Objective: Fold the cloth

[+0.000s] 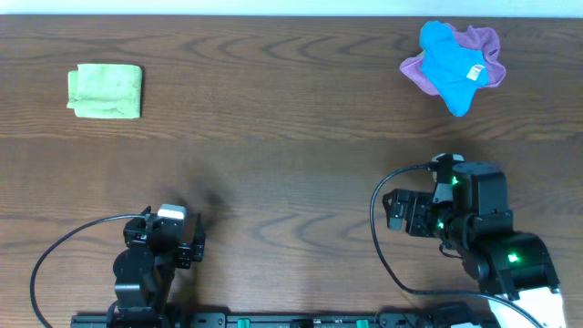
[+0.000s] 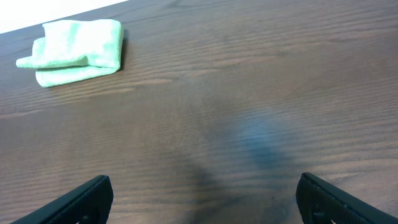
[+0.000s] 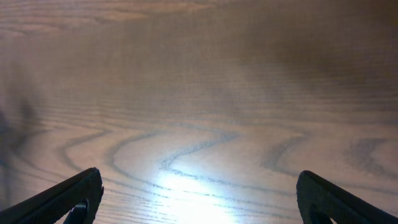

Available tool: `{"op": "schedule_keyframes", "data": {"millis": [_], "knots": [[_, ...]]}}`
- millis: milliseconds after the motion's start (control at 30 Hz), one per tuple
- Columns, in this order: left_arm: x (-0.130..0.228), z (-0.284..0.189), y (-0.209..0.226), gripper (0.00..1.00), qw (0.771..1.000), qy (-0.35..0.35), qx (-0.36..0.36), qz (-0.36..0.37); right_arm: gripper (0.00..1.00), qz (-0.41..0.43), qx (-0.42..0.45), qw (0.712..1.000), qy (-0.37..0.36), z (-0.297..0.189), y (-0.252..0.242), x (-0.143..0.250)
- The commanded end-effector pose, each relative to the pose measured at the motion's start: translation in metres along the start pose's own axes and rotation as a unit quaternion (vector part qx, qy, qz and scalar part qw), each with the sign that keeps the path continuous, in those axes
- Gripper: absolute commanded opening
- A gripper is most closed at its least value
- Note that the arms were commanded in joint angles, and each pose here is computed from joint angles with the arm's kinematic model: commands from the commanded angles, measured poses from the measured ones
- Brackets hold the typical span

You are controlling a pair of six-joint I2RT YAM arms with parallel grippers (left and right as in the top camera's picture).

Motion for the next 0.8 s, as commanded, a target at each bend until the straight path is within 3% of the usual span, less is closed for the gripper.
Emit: {"op": "schedule_keyframes", "data": {"millis": [0,233,767], "knots": [[0.004,0.002,0.0,0.95,1.0,0.007,-0.006,0.008,0.99,0.003,0.012,0.999,-0.033,-0.006,-0.003,-0.004],[0.004,0.002,0.0,0.95,1.0,0.007,-0.006,0.008,0.99,-0.074,0.048,0.985,-0.151,0.006,-0.03,0.006],[0.004,0.002,0.0,0.95,1.0,0.007,-0.006,0.008,0.99,-0.073,0.068,0.962,-0.254,0.061,-0.098,0.058]]}}
Point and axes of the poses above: each gripper's point midway between its finger pads, its own z axis out along the fingers, its own y axis along the line the jaws close on, x = y × z, the point moved 9 cm from there along -z, back along the fingers, and after that the axes turned 15 degrees about z, right-handed, at the moved point
